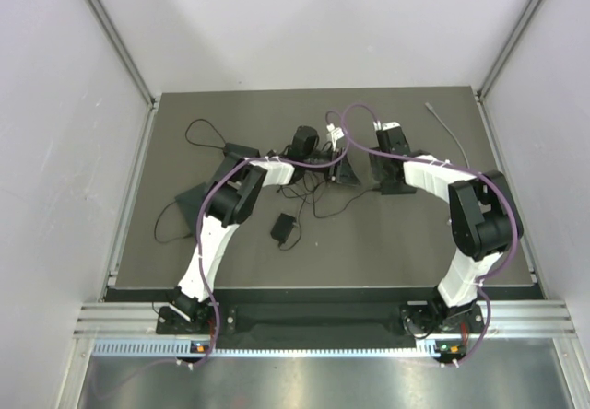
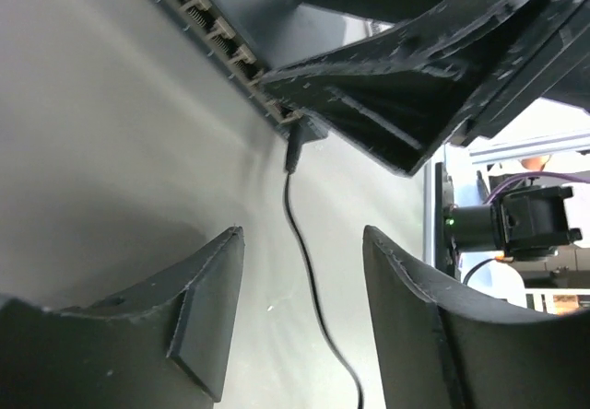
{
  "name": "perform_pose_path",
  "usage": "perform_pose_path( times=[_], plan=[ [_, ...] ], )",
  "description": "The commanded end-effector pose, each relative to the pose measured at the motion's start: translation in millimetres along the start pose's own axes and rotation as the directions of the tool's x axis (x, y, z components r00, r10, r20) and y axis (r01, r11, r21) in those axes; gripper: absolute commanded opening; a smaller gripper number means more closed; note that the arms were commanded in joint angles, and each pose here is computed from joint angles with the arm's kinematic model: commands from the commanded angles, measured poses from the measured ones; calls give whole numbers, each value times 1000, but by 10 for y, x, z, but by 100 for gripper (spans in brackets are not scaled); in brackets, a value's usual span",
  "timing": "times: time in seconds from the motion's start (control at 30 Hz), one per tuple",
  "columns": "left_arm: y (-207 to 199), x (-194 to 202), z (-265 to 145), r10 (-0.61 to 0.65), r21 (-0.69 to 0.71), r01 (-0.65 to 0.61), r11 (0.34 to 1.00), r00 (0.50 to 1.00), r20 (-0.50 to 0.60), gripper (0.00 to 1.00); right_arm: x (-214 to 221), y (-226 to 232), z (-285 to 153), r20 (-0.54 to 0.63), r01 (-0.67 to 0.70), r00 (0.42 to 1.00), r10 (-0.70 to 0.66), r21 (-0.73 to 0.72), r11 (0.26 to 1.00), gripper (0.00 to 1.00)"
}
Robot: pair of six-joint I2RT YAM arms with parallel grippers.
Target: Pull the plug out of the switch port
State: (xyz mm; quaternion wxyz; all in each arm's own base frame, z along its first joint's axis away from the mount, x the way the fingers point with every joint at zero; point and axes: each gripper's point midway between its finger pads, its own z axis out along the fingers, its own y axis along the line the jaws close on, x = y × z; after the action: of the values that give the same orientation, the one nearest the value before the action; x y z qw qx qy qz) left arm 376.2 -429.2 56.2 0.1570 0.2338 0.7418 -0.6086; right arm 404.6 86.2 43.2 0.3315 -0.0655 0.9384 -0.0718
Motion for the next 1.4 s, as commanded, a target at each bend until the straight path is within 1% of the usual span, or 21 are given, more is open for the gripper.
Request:
perform_pose_path(
  times=[0.0, 0.03, 0.07, 0.1, 0.13, 0.17, 0.27, 0.53, 0.63, 0.7, 0.77, 0.8, 0.87, 0.9, 1.0, 1.03, 1.17, 1.27, 1.37],
  plan=[
    [-213, -146, 89, 95, 72, -96, 993, 995, 18, 60, 120, 81, 20, -50, -19, 999, 16, -64, 998, 61],
    [-188, -58, 158, 75, 61, -75, 995, 997, -10, 60, 119, 80, 18, -49, -20, 999, 17, -66, 998, 61],
    [-213, -101, 203, 94, 55, -94, 994, 995, -14, 61, 125, 91, 11, -50, -21, 999, 17, -74, 997, 61],
    [-211, -63, 279, 136, 48, -134, 990, 990, -30, 60, 132, 95, 14, -51, -22, 999, 19, -75, 997, 61],
    [-119, 40, 321, 94, 11, -94, 996, 993, -67, 60, 119, 92, 7, -46, -26, 999, 23, -80, 996, 61],
    [-134, -3, 355, 113, 10, -112, 994, 991, -66, 59, 122, 100, 2, -46, -27, 999, 23, -82, 996, 61],
    [-95, 21, 414, 106, -2, -106, 994, 992, -69, 57, 116, 93, -5, -45, -31, 999, 27, -87, 996, 61],
    [-26, 98, 503, 105, -33, -108, 994, 991, -79, 57, 127, 98, -2, -45, -36, 999, 32, -95, 995, 60],
    [-41, 141, 513, 105, -26, -108, 994, 990, -95, 49, 127, 79, 3, -45, -38, 998, 34, -92, 995, 60],
    [-40, 217, 489, 90, -23, -94, 995, 988, -123, 41, 127, 79, 3, -45, -38, 998, 34, -92, 995, 60],
    [-34, 263, 472, 85, -24, -89, 996, 986, -144, 37, 131, 77, 8, -47, -39, 998, 35, -92, 995, 60],
    [-21, 289, 471, 84, -22, -88, 996, 985, -153, 33, 124, 77, 7, -46, -39, 998, 35, -92, 995, 59],
    [-77, 289, 468, 77, 11, -76, 997, 984, -163, 30, 114, 78, 9, -45, -42, 998, 38, -95, 995, 60],
    [-61, 321, 480, 55, 20, -52, 998, 984, -171, 23, 116, 82, 11, -47, -44, 998, 39, -96, 994, 59],
    [-22, 317, 498, 34, 16, -32, 999, 985, -170, 15, 118, 71, 7, -47, -42, 998, 37, -91, 995, 59],
    [-11, 303, 507, 30, 10, -28, 1000, 985, -167, 0, 133, 76, 12, -50, -40, 998, 35, -90, 995, 59],
    [74, 250, 503, 0, -35, -5, 999, 989, -145, 0, 154, 72, 23, -57, -38, 998, 33, -87, 995, 58],
    [169, 225, 428, -32, -64, 24, 998, 991, -128, 0, 177, 18, 50, -69, -30, 997, 26, -50, 998, 55],
    [186, 229, 350, -53, -67, 45, 997, 992, -118, 0, 157, -58, 59, -63, -18, 998, 17, -12, 1000, 55]
  ],
)
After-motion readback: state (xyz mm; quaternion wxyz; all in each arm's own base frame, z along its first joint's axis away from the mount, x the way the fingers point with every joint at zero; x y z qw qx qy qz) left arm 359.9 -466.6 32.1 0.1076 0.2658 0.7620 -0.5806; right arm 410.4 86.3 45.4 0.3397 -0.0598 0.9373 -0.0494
